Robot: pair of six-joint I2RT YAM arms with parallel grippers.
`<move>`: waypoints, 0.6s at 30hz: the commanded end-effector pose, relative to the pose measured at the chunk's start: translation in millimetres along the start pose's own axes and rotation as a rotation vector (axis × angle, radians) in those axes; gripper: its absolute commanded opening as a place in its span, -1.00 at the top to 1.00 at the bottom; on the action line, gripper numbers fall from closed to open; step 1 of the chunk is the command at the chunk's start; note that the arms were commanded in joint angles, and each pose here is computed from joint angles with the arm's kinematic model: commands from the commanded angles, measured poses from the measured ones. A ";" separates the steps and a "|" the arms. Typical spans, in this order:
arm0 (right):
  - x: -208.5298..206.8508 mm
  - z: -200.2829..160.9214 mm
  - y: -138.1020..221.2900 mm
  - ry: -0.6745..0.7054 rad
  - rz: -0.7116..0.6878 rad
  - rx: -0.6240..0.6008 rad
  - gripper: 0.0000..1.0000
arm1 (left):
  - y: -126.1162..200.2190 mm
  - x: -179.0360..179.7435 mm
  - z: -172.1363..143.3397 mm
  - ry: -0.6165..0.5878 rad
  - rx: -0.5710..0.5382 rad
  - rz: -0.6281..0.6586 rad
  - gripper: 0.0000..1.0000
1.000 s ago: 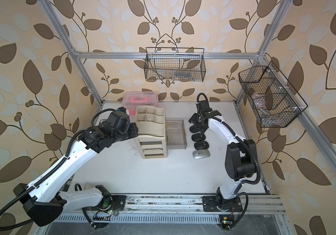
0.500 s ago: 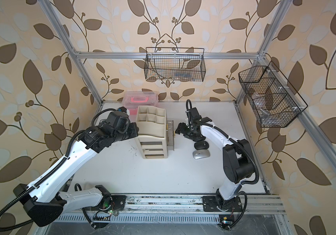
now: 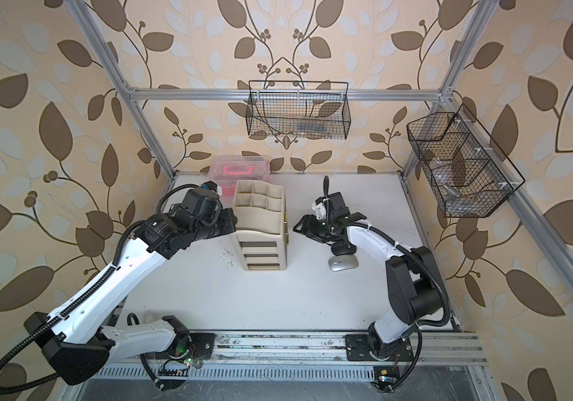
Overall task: Take the mice out of the drawer
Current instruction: Close the drawer of the storage box, then open the drawer in the storage box.
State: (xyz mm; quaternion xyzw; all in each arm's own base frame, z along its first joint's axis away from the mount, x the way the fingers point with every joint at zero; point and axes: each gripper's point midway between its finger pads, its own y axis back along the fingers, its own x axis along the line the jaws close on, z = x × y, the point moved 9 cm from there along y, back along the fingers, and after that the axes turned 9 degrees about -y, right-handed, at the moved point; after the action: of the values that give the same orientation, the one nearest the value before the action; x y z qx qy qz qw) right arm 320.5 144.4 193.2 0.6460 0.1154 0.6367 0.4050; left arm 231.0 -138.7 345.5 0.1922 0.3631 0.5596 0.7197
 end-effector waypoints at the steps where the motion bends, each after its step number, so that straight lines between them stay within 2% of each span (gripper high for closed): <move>1: 1.7 -1.7 34.7 0.001 0.157 -0.045 -0.29 | 9.0 -0.3 5.9 -0.011 -0.016 -0.016 1.00; 5: 25.6 -20.9 64.6 0.065 0.351 -0.034 -0.28 | 7.5 -1.2 4.8 -0.012 -0.002 -0.037 1.00; 8: 40.9 -32.6 71.6 0.079 0.461 -0.015 -0.21 | 5.2 -2.9 5.7 0.001 -0.010 -0.052 1.00; 15: 42.8 -29.4 46.9 0.021 0.497 0.031 -0.08 | -0.4 -7.2 10.7 0.015 0.007 -0.053 1.00; 18: 46.5 -23.8 35.9 -0.016 0.562 0.046 -0.03 | -0.1 -9.0 13.2 0.018 0.004 -0.059 1.00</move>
State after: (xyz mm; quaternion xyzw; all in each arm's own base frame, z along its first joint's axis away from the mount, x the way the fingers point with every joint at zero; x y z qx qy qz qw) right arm 287.5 154.0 248.4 0.6535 -0.0305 0.7188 0.2353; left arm 236.4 -140.4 346.1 0.1990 0.3666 0.5530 0.7213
